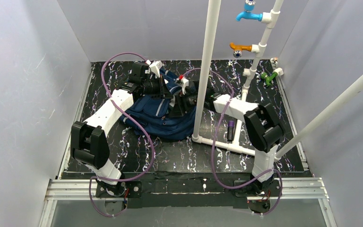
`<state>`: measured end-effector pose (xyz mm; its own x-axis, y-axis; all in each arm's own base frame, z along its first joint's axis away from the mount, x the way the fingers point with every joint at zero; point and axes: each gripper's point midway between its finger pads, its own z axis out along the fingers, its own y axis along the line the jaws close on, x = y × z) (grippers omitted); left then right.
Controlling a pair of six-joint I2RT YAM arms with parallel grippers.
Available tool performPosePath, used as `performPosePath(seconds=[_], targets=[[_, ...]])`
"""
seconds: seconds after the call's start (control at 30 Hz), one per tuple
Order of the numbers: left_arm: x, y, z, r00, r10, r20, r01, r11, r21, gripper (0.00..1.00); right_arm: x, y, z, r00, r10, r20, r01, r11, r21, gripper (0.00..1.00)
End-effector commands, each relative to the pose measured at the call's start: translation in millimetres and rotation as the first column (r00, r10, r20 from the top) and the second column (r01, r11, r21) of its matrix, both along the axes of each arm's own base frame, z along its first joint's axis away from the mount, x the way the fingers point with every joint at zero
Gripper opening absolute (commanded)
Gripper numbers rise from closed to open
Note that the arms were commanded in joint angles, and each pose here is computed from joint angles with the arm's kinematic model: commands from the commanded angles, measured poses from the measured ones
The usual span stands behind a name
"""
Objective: Pack the student bag
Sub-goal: Place the stationery in the student bag.
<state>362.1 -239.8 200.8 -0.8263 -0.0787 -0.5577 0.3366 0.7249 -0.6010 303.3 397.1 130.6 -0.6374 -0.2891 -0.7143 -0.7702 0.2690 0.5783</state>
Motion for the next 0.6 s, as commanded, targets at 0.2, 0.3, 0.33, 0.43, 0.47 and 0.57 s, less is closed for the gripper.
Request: performPosePath(seconds=[0.2,0.3,0.33,0.43,0.47,0.57], targets=[[-10.6,-11.0,62.6,0.990,-0.058,0.130,0.074,0.990,-0.118,0.00,14.8,-117.0,24.3,0.944,-0.319,-0.086,0.302,0.939,-0.165,0.76],[-10.7,-12.3,59.6,0.991,-0.062,0.122,0.078,0.989,-0.127,0.00,22.1,-180.2,-2.3,0.833,-0.553,-0.019,0.498,0.764,-0.411,0.82],[-11.4,-12.7,59.2,0.990,-0.065,0.122,0.080,0.989,-0.128,0.00,19.7,-202.1,-12.3,0.789,-0.614,0.030,0.546,0.677,-0.493,0.83],[-11.9,-13.1,56.5,0.990,-0.068,0.122,0.084,0.988,-0.131,0.00,5.8,-263.4,-30.6,0.660,-0.726,0.196,0.639,0.405,-0.654,0.84],[-11.9,-13.6,56.0,0.990,-0.071,0.122,0.087,0.987,-0.133,0.00,0.8,-277.7,-32.6,0.619,-0.749,0.236,0.660,0.334,-0.673,0.83],[-12.4,-14.6,52.6,0.990,-0.077,0.115,0.093,0.986,-0.138,0.00,-8.5,-300.7,-34.0,0.531,-0.791,0.304,0.706,0.214,-0.675,0.83]])
